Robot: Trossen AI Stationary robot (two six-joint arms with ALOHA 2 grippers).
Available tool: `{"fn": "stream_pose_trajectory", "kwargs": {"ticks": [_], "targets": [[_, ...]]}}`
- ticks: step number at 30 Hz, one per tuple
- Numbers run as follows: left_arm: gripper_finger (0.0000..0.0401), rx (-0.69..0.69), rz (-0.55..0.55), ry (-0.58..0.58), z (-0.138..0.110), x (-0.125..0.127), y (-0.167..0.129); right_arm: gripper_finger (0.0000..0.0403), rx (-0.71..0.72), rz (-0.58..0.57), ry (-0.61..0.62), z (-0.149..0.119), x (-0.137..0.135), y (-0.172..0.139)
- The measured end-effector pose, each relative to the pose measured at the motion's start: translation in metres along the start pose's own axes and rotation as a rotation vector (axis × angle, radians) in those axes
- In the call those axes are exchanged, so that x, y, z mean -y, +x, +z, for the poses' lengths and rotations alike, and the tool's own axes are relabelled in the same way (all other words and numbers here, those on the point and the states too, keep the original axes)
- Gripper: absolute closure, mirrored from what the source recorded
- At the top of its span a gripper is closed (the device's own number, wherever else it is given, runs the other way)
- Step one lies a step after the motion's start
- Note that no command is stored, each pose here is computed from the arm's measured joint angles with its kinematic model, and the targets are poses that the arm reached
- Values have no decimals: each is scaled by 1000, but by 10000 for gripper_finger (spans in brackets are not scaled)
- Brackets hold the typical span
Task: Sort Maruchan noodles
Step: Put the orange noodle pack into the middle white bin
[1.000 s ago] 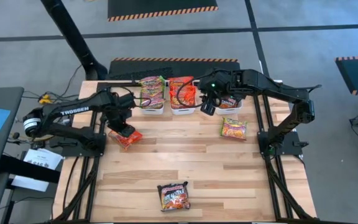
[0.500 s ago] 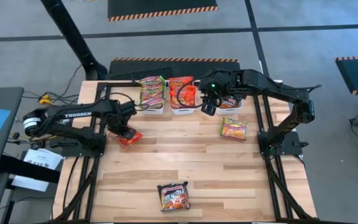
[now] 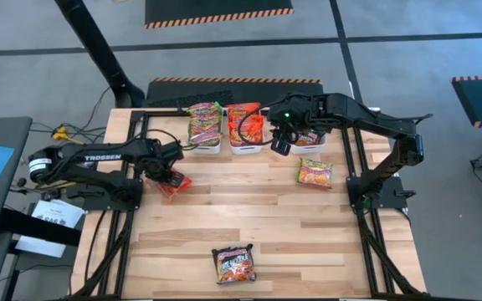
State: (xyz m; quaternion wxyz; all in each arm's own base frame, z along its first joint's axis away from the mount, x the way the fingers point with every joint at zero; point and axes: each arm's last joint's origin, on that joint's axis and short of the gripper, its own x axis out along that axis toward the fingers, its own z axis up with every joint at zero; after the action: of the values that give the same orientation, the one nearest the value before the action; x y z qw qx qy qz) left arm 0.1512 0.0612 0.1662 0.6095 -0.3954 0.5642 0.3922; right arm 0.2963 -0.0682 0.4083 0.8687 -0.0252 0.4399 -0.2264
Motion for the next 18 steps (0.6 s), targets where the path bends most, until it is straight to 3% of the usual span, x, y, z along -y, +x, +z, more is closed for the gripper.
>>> {"fn": "stream_pose_trajectory", "kwargs": {"ticks": [5, 12, 18], "targets": [[290, 9, 14, 0, -1, 1, 0, 188, 0, 0, 1, 0, 0, 0], [387, 8, 11, 53, -6, 6, 1, 188, 0, 0, 1, 0, 0, 0], [399, 24, -64, 103, -8, 15, -4, 188, 0, 0, 25, 0, 0, 0]]}}
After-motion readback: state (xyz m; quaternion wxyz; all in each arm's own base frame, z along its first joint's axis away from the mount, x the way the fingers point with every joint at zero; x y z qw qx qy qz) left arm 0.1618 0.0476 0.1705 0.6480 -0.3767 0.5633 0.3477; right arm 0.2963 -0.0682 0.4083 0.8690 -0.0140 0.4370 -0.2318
